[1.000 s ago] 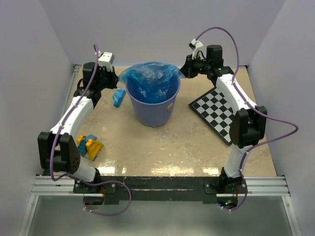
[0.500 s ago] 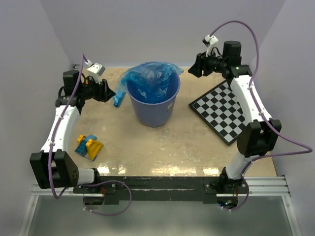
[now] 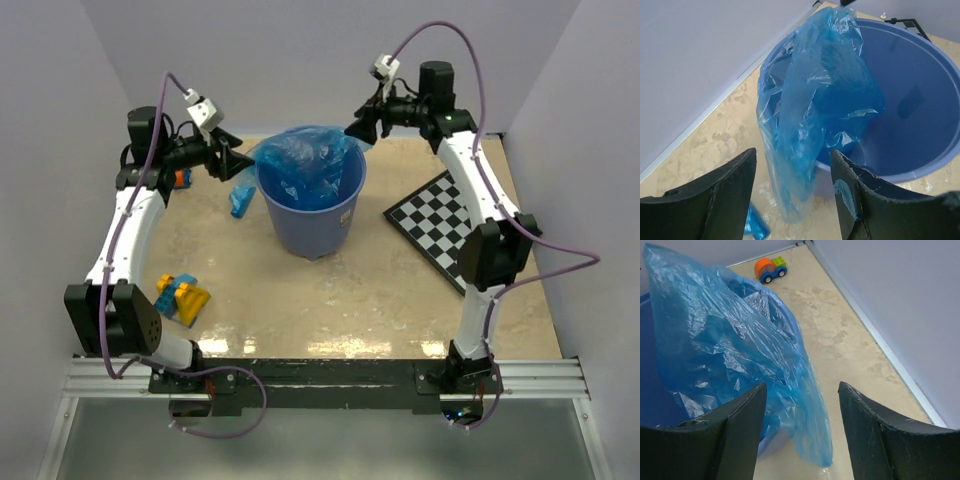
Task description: Put the trash bags into the trash bin
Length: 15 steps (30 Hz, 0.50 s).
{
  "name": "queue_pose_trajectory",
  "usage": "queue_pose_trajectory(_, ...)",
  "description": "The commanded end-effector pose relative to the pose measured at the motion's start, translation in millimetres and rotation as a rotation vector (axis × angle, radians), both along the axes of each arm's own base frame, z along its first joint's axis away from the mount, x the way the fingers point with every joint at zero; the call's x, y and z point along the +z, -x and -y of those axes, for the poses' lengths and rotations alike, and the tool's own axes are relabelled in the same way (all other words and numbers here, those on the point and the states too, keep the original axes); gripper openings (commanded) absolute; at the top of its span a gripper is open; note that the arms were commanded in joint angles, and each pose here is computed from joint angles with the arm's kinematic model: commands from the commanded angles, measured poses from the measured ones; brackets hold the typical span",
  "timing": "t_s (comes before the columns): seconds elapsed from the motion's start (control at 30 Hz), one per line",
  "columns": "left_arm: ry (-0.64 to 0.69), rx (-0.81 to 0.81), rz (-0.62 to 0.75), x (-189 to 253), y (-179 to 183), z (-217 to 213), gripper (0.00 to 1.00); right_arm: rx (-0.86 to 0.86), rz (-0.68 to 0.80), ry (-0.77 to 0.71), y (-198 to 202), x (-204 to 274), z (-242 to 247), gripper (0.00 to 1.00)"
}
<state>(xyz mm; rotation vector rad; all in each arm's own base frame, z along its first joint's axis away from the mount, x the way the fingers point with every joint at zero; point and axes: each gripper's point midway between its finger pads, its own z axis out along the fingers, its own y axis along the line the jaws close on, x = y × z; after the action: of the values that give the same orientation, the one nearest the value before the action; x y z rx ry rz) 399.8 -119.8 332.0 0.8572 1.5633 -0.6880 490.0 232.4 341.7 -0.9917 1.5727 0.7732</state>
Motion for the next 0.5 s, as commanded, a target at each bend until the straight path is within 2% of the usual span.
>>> queue_pose_trajectory(0.0, 0.011, -0.045, 0.083, 16.5, -22.0, 19.5, 0.63, 0.077, 0.056, 0.000, 5.0, 7.2, -33.0, 0.64)
queue_pose_trajectory(0.1, 0.016, -0.065, 0.078, 15.3, -29.2, 40.2, 0.54, 0.072, 0.043, 0.009, 1.5, -3.4, -40.0, 0.61)
queue_pose_trajectory(0.17, 0.019, -0.058, 0.080, 16.8, -32.4, 42.0, 0.45, 0.065, 0.050, 0.010, -0.8, -4.2, -40.4, 0.53)
queue_pose_trajectory(0.23, 0.019, -0.055, 0.080, 16.4, -33.0, 43.3, 0.35, 0.059, 0.060, 0.011, -1.3, -4.6, -39.7, 0.38)
queue_pose_trajectory(0.3, 0.014, -0.056, 0.076, 14.3, -31.2, 42.5, 0.22, 0.059, 0.075, 0.013, -0.6, -3.6, -39.1, 0.17)
queue_pose_trajectory(0.33, 0.013, -0.062, 0.075, 14.8, -28.8, 42.9, 0.17, 0.047, 0.082, 0.013, -1.7, -1.7, -37.8, 0.11)
queue_pose_trajectory(0.4, 0.006, -0.080, 0.077, 15.9, -21.7, 43.7, 0.02, 0.035, 0.088, 0.011, 1.3, 3.2, -35.7, 0.06)
queue_pose_trajectory(0.47, -0.005, -0.092, 0.104, 24.1, -11.0, 44.0, 0.00, 0.029, 0.118, 0.014, 8.1, 12.5, -32.1, 0.04)
